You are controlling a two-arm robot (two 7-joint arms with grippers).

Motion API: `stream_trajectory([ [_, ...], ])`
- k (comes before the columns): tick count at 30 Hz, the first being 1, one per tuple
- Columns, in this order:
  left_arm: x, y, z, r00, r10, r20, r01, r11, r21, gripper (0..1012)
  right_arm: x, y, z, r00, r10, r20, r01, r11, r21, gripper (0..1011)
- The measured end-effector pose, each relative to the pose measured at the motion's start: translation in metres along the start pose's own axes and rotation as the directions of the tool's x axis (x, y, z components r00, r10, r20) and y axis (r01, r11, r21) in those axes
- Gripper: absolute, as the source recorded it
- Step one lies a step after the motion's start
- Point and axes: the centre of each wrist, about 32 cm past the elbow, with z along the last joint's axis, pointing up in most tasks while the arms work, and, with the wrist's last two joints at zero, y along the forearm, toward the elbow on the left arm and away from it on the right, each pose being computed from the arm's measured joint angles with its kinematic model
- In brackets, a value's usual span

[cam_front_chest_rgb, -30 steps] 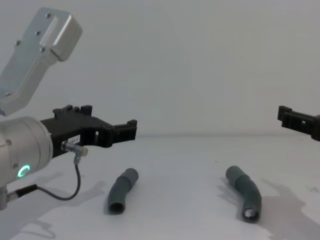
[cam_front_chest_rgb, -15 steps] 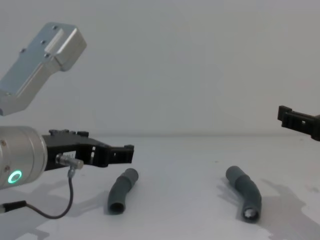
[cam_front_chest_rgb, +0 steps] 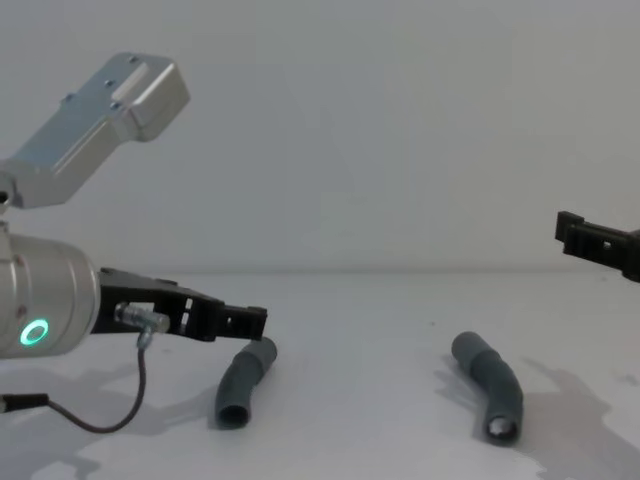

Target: Use both hands to pick up one end of the pipe from the table, align the ends, and insert them.

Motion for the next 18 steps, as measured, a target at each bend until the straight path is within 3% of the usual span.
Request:
stream_trajectory([
  [9,-0.0012,-0.0059,0.0079,0.9996,0.016,-0.025,-0.015,0.9988,0.047,1001,0.0,0.0,0.0,1.0,0.0,0.0,0.0,1.0,0.0,1002],
  [18,-0.0059,-0.0125,0.0128,0.9961,0.047,-0.075,-0.039,0.9937,0.106,1001,0.0,0.0,0.0,1.0,0.0,0.0,0.0,1.0,0.0,1002],
])
